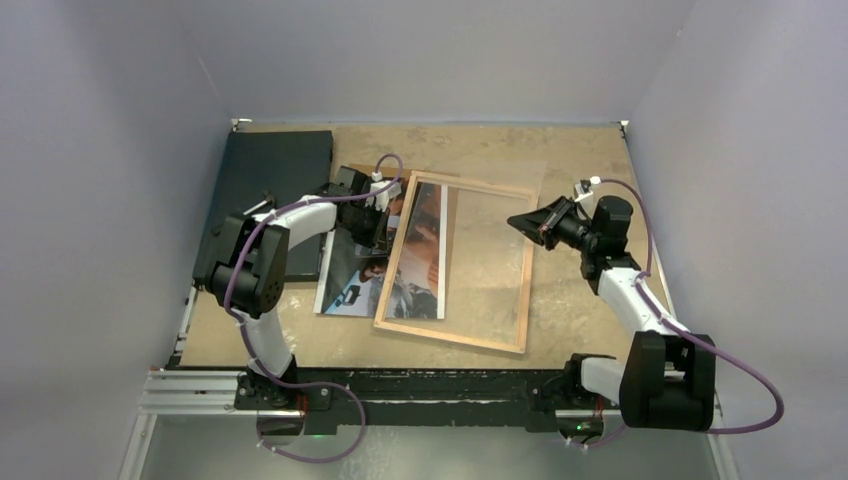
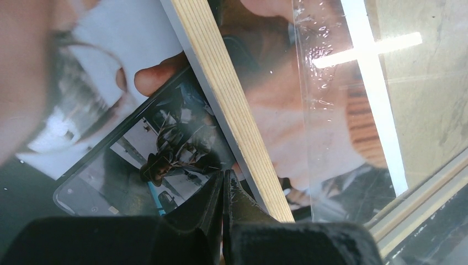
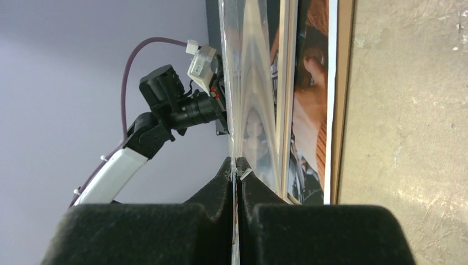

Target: Put the photo into the frame

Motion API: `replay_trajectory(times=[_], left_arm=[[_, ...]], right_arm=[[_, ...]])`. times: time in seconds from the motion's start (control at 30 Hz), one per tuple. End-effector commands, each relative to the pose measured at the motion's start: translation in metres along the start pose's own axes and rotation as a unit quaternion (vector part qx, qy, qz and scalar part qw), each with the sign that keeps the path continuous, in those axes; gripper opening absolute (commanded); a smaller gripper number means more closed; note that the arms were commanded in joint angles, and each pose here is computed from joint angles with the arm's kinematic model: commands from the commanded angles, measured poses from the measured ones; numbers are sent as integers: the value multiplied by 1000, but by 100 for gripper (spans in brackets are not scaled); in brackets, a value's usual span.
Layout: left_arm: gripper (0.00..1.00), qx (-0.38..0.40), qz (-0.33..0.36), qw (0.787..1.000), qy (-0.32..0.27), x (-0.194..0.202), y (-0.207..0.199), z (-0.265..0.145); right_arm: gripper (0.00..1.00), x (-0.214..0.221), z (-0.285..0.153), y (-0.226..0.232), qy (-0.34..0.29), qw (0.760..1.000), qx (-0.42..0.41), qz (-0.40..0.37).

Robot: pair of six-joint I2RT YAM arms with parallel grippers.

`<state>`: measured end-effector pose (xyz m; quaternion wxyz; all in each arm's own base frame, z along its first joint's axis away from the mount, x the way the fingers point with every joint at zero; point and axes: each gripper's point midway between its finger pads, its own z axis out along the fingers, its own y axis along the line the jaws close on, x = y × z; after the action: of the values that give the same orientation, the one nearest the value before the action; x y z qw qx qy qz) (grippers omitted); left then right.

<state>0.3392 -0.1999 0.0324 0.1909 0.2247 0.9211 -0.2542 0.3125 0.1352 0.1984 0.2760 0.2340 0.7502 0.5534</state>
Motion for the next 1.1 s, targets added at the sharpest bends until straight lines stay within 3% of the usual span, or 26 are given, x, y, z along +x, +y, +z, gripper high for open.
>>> replay_trajectory(times=[0.0, 1.07], left_arm=[[0, 10, 5, 1000, -17, -8, -5, -5], [0, 17, 8, 1000, -17, -8, -7, -4]], right_arm=[[0, 0, 0, 5, -2, 1000, -17, -14], [0, -9, 17, -16, 8, 999, 21, -23]])
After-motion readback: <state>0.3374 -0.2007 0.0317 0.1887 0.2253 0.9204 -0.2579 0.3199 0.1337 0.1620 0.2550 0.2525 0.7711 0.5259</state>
